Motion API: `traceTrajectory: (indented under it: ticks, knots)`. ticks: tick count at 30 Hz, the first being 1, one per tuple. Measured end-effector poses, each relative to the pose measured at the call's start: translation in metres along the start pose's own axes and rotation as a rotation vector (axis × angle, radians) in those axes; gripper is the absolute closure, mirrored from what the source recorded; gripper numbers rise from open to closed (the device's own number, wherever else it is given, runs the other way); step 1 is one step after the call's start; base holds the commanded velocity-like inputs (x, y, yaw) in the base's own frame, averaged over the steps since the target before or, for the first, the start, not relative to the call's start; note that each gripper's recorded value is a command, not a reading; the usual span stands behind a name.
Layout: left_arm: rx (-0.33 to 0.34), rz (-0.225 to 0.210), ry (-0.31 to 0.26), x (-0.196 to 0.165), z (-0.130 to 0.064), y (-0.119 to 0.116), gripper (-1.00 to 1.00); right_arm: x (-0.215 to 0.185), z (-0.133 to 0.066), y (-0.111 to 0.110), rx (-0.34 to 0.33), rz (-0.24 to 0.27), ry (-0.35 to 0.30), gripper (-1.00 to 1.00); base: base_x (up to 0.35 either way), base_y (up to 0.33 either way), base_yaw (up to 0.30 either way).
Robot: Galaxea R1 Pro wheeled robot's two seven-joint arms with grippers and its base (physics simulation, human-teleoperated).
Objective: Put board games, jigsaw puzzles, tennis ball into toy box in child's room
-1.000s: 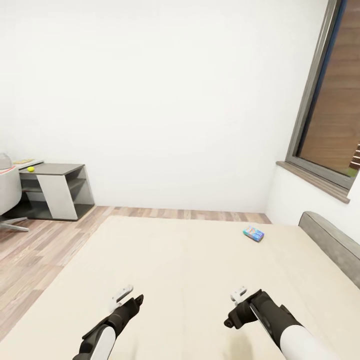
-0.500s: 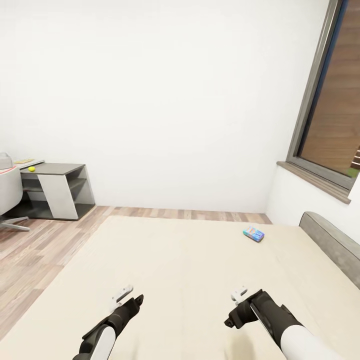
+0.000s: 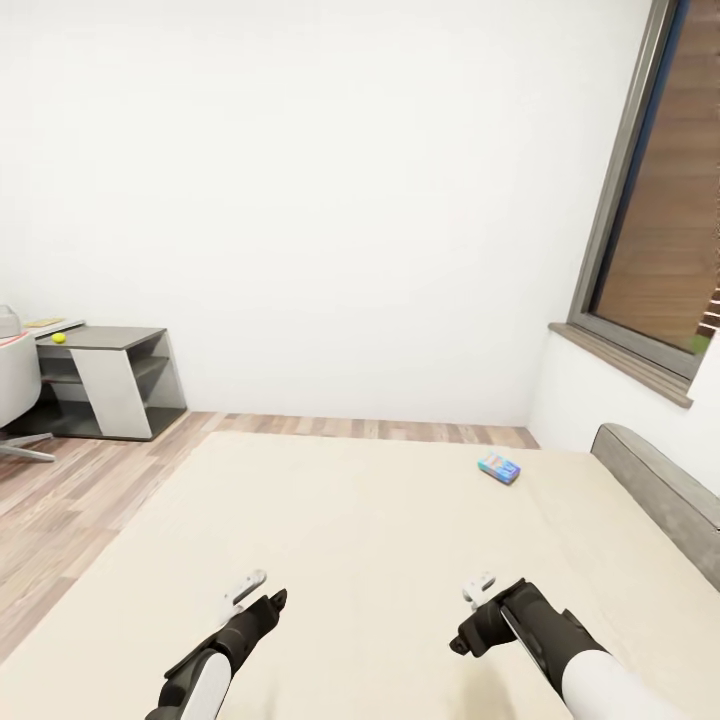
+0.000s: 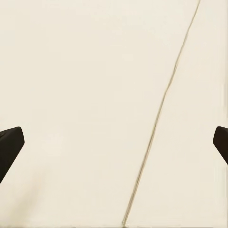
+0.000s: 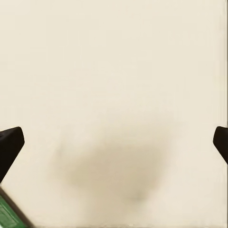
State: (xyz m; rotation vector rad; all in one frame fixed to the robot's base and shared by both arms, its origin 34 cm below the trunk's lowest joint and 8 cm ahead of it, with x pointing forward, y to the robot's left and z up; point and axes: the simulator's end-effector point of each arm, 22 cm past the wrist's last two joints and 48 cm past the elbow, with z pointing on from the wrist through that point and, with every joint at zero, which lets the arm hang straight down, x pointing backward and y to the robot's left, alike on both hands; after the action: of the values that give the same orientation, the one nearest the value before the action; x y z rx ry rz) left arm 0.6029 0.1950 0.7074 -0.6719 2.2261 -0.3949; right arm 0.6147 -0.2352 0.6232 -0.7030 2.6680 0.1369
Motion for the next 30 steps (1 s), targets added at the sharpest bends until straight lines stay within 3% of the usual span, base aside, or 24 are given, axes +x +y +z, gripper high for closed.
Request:
traceTrajectory:
  ticks: [5, 9, 30]
  knots:
    - [0.001, -0.003, 0.001, 0.0001, 0.0, -0.0002, -1.0, 0.0001, -0.0002, -0.0009, 0.001, 0.0, -0.001, -1.0, 0.0, -0.123, 0.0]
    - [0.0, 0.021, -0.023, -0.0083, -0.0021, 0.0043, -1.0, -0.0064, -0.0027, -0.0049, -0.005, 0.017, -0.018, -1.0, 0.0, 0.0, 0.0]
    - [0.0, 0.021, -0.023, -0.0083, -0.0021, 0.0043, -1.0, -0.0064, -0.0027, -0.0049, -0.005, 0.017, -0.018, -1.0, 0.0, 0.0, 0.0]
